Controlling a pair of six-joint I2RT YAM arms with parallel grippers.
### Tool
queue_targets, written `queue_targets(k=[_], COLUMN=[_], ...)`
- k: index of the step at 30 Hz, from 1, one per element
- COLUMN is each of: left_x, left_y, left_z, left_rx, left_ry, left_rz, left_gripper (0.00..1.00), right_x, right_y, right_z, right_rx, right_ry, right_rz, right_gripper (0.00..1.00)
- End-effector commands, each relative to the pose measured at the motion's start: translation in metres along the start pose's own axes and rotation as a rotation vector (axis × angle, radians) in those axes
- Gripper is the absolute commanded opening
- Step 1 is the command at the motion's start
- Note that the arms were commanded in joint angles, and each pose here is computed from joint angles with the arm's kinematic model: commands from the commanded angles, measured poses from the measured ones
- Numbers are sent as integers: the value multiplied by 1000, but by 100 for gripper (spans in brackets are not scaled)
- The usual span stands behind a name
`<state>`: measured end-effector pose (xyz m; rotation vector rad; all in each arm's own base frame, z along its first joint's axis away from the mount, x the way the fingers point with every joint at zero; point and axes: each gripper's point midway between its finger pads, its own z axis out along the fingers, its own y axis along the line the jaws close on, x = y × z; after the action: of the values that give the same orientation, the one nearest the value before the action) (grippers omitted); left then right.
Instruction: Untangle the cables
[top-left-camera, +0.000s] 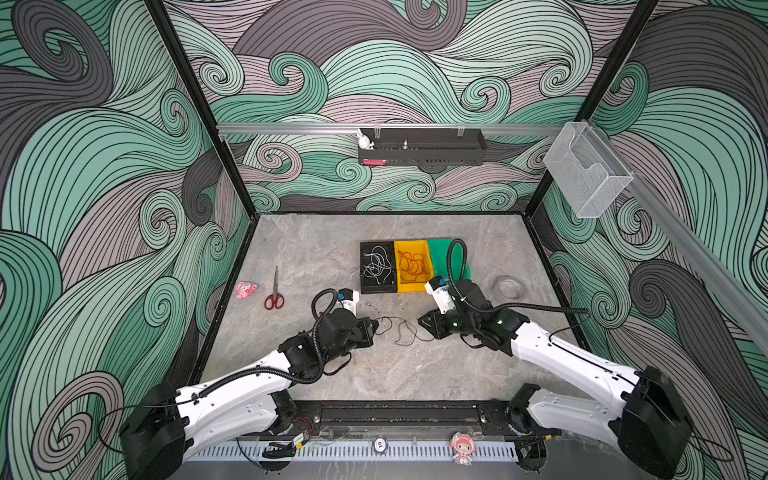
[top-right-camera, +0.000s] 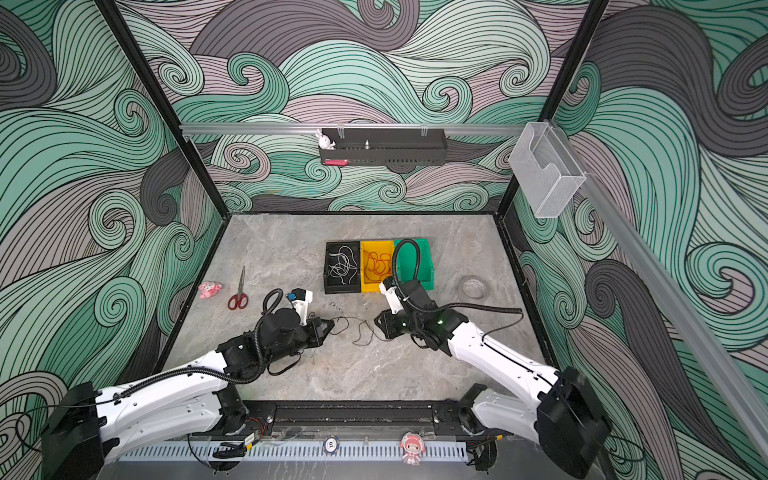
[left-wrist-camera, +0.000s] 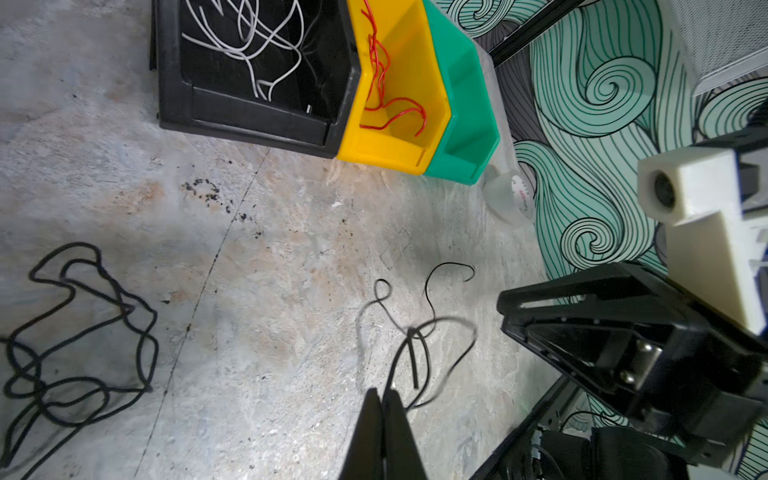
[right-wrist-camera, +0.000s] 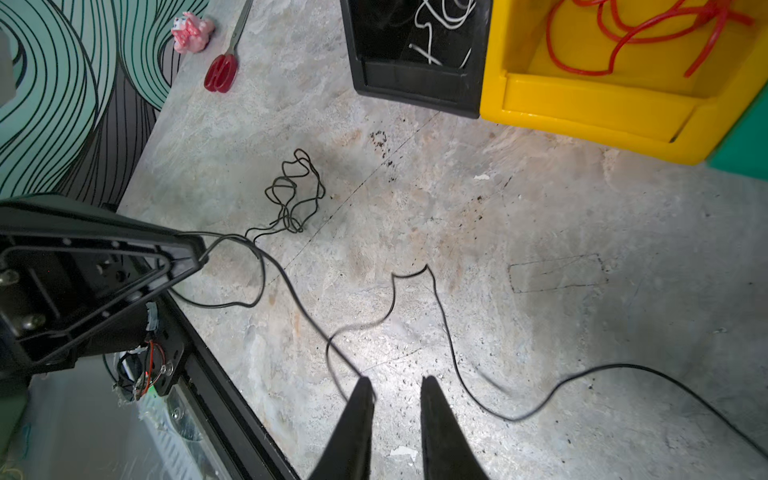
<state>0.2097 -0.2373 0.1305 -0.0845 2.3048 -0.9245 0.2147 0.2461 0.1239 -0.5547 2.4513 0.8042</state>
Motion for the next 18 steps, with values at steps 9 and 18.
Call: queue_targets(k=[9, 18], left_x=[-16, -16], left_y=[-1, 0], left_z=[-3, -5], left_rx=[-32, -33], left_ry=[-47, -52], left_rz=[50, 49], left_gripper=[0, 0], right_x=[1, 11], right_y=[-22, -38], right_z=[0, 13], right_rx=[84, 145], right_ry=[10, 58], right_rz=[-9, 4], right_gripper=[34, 39])
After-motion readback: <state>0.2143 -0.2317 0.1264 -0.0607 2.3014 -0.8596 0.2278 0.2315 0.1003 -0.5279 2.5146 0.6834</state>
